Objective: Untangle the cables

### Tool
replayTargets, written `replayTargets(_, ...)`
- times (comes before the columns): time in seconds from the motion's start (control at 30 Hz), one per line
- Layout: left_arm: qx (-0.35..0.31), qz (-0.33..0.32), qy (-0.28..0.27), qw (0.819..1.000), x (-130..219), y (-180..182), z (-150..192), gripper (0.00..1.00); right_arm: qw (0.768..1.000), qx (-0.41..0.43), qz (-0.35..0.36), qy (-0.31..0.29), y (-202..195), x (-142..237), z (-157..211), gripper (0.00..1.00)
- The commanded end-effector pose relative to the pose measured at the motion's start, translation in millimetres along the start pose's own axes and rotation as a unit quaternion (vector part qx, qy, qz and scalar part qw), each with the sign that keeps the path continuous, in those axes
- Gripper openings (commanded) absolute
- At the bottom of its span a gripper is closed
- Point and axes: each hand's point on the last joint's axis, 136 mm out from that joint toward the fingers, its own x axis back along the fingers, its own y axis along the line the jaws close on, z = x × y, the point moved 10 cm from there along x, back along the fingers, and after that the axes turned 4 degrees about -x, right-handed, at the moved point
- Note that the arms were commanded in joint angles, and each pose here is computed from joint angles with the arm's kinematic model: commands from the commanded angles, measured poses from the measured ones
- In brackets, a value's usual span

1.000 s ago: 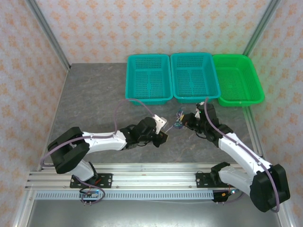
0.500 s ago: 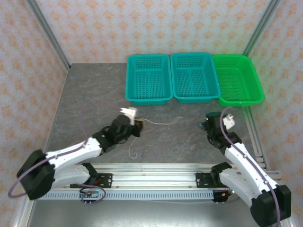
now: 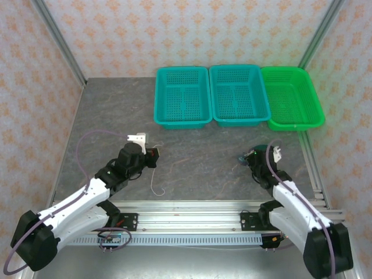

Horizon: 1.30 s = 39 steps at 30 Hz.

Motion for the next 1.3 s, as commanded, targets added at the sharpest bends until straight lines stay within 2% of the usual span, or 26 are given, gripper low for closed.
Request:
replayTargets(0.0,-0.018,0.058,-0.034,0.998,22,-22,-32,0.0,0.992,0.062,-0.079,0.079,28,-8,14,0.02)
replayTargets(0.13,-0.029,0.057,-0.092,0.994,46,-40,-76,0.0,0.978,0.137,-0.053,0.148,42,-22,39,0.02)
replayTargets(0.23,-0.053,0.045,-0.129,0.989,54,-58,-117,0.0,0.966,0.16,-0.032,0.198,51,-35,57,0.01)
replayTargets(0.33,-0.086,0.03,-0.155,0.984,51,-79,-161,0.0,0.957,0.172,-0.022,0.232,60,-46,69,0.01)
replayTargets(0.43,-0.11,0.002,-0.158,0.981,36,-96,-206,0.0,0.952,0.18,-0.017,0.246,66,-53,78,0.0)
replayTargets(0.6,-0.075,-0.002,-0.186,0.98,-17,-95,-267,0.0,0.956,0.161,-0.038,0.241,72,-50,81,0.0)
replayTargets(0.7,-0.067,-0.009,-0.169,0.983,-63,-86,-288,0.0,0.961,0.154,-0.053,0.225,73,-42,77,0.0)
replayTargets(0.8,-0.067,-0.004,-0.133,0.989,-115,-79,-292,0.0,0.964,0.149,-0.061,0.209,70,-32,73,0.0)
replayTargets(0.9,-0.052,-0.004,-0.084,0.995,-171,-67,-280,0.0,0.967,0.144,-0.068,0.198,65,-25,71,0.0)
replayTargets(0.93,-0.047,-0.013,-0.07,0.996,-183,-63,-276,0.04,0.968,0.143,-0.068,0.196,64,-23,70,0.0)
replayTargets(1.0,-0.041,-0.037,-0.051,0.997,-202,-53,-268,0.27,0.968,0.145,-0.067,0.192,61,-18,68,0.0)
replayTargets(1.1,-0.033,-0.04,-0.048,0.997,-203,-50,-266,0.54,0.969,0.148,-0.067,0.185,59,-10,65,0.0)
replayTargets(1.17,-0.032,-0.029,-0.064,0.997,-187,-55,-271,0.63,0.97,0.15,-0.069,0.177,58,-7,63,0.0)
replayTargets(1.27,-0.028,-0.001,-0.096,0.995,-148,-64,-277,0.67,0.967,0.156,-0.094,0.177,62,-4,63,0.0)
